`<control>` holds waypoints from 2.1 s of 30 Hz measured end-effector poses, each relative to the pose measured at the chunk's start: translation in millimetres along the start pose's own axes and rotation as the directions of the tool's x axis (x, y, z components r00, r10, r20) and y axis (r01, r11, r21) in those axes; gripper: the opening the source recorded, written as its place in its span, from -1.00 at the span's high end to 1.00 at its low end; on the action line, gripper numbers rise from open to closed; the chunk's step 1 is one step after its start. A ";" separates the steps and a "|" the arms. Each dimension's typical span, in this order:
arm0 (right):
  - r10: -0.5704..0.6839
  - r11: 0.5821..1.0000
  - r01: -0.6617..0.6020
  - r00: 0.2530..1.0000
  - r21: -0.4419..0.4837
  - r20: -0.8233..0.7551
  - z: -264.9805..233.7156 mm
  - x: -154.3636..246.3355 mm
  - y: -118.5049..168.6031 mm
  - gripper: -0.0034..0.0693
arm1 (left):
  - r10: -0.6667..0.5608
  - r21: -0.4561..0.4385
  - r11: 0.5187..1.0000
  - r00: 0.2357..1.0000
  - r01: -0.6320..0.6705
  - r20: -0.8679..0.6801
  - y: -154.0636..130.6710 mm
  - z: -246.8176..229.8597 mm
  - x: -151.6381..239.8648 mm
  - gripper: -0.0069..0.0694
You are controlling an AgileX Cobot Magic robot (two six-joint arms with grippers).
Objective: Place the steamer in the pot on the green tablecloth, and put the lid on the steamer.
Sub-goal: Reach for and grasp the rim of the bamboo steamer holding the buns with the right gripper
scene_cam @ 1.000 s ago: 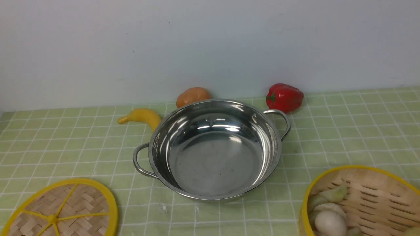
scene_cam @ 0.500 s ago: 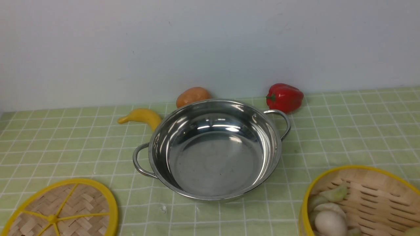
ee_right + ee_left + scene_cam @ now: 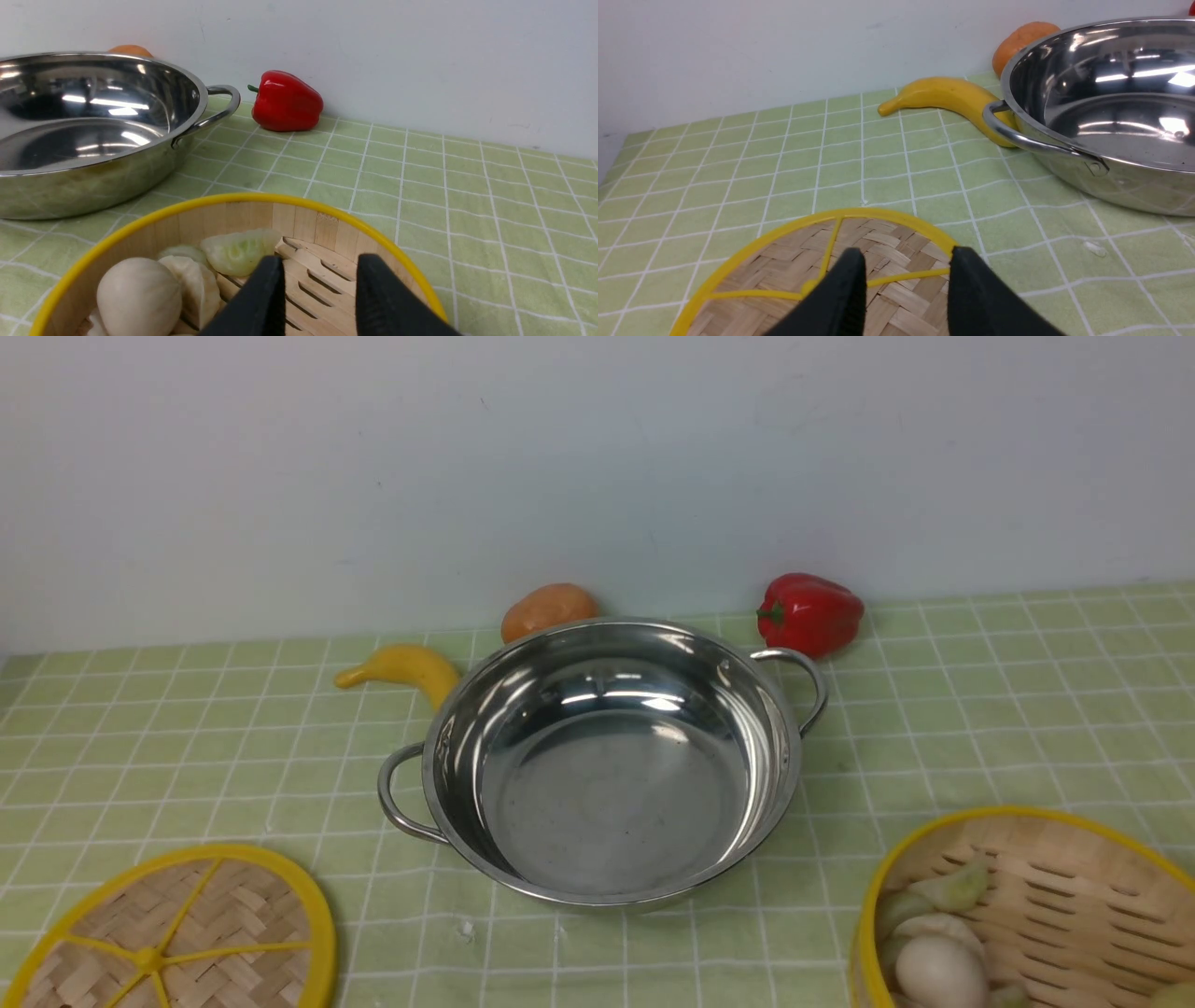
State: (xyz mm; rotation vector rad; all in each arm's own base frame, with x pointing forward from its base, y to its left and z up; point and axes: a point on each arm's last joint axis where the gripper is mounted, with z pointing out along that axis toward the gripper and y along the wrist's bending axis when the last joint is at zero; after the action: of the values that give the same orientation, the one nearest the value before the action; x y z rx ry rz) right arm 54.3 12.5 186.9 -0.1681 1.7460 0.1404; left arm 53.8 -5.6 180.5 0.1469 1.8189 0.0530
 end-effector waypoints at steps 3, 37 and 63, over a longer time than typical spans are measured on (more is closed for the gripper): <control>0.000 1.000 0.000 1.000 0.000 0.000 0.0 0.0 0.0 0.25 | 0.000 0.000 1.000 1.000 0.000 0.000 0.0 0.0 0.0 0.18; 0.208 0.915 -0.257 0.961 -0.310 -0.184 -71.3 -107.1 33.9 0.25 | 0.000 0.000 1.000 1.000 0.000 0.000 0.0 0.0 0.0 0.18; -0.706 0.682 0.058 0.314 -0.729 -0.635 91.5 -83.4 69.3 0.25 | 0.000 0.000 1.000 1.000 0.000 0.000 0.0 0.0 0.0 0.18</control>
State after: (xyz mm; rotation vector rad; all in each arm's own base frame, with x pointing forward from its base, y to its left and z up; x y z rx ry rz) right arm 144.2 100.6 252.5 -1.4398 2.6280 0.2410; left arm 53.8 -5.6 180.5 0.1469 1.8189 0.0530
